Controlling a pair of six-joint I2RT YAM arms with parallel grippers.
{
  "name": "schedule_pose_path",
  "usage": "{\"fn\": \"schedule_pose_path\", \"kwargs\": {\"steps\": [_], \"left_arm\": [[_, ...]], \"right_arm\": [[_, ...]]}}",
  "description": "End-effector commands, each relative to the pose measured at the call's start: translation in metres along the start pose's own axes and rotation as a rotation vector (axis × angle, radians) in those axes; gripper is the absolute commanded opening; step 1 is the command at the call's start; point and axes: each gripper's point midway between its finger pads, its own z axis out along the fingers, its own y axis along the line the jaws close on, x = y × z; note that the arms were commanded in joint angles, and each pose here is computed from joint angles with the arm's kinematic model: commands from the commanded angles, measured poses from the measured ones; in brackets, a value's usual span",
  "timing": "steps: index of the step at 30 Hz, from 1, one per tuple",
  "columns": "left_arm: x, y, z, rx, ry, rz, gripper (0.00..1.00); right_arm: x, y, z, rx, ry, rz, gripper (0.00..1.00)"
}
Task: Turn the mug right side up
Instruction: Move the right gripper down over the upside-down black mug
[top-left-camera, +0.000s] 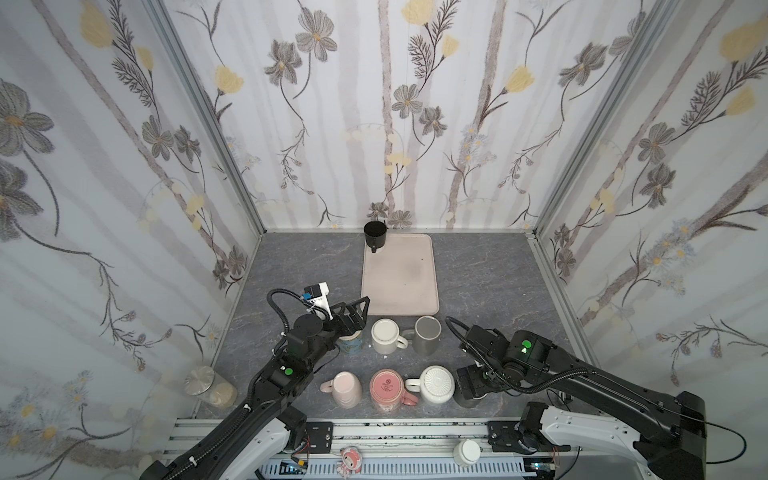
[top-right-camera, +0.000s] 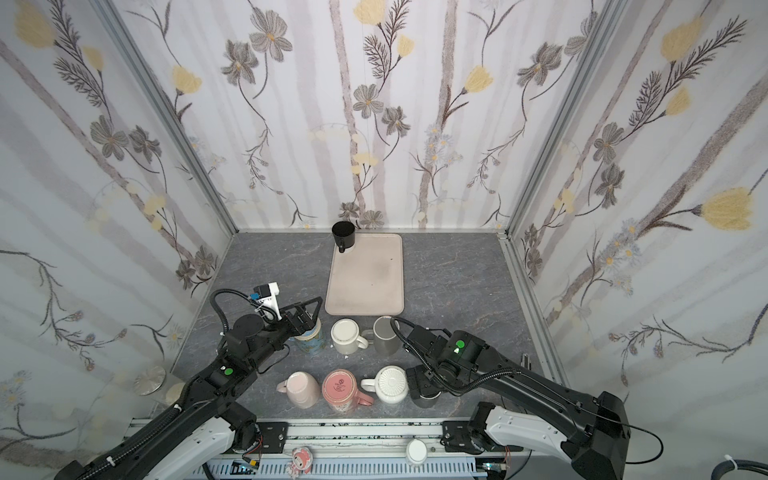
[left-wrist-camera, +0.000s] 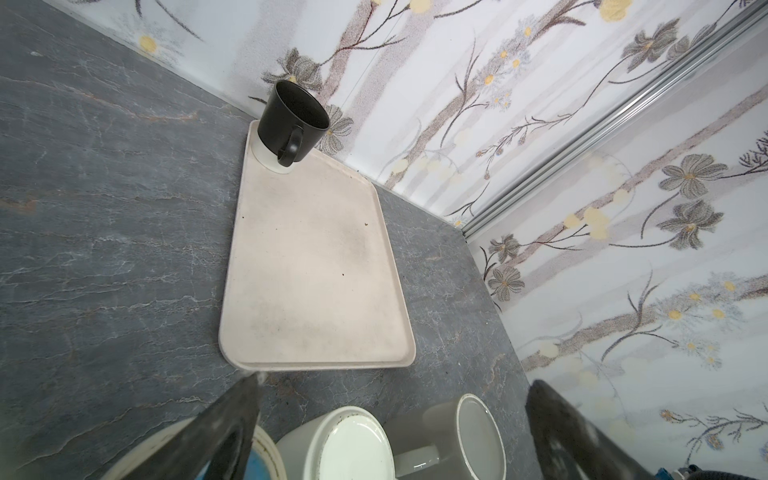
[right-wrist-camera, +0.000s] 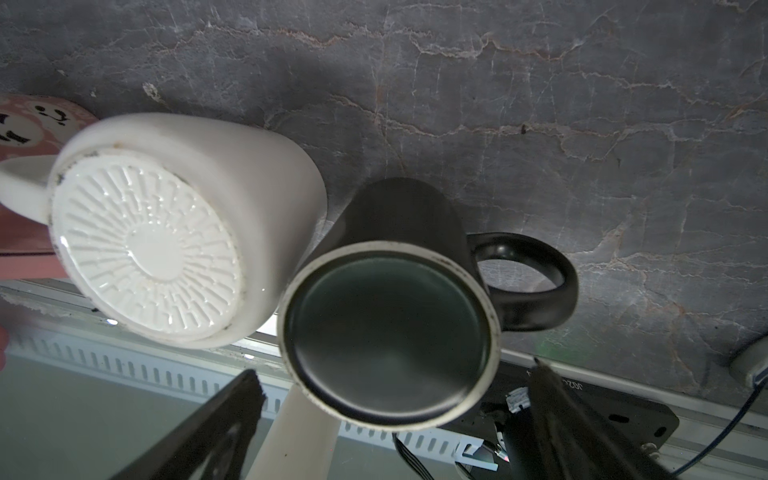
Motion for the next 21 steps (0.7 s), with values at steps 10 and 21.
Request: {"fn": "schedule_pose_path", "kwargs": {"steps": [10, 21], "left_arm": [[-0.01, -0.004, -0.003, 0.017, -0.048, 0.001, 1.0], [-0.008, -0.003, -0.004, 0.016, -0.045, 0.0, 1.0]], "right_arm": [[-0.013, -0.005, 0.02, 0.051, -0.031, 0.005, 0.86], [-0.071, 0.006, 0.02, -0.016, -0.149, 0.103, 0.78]]}}
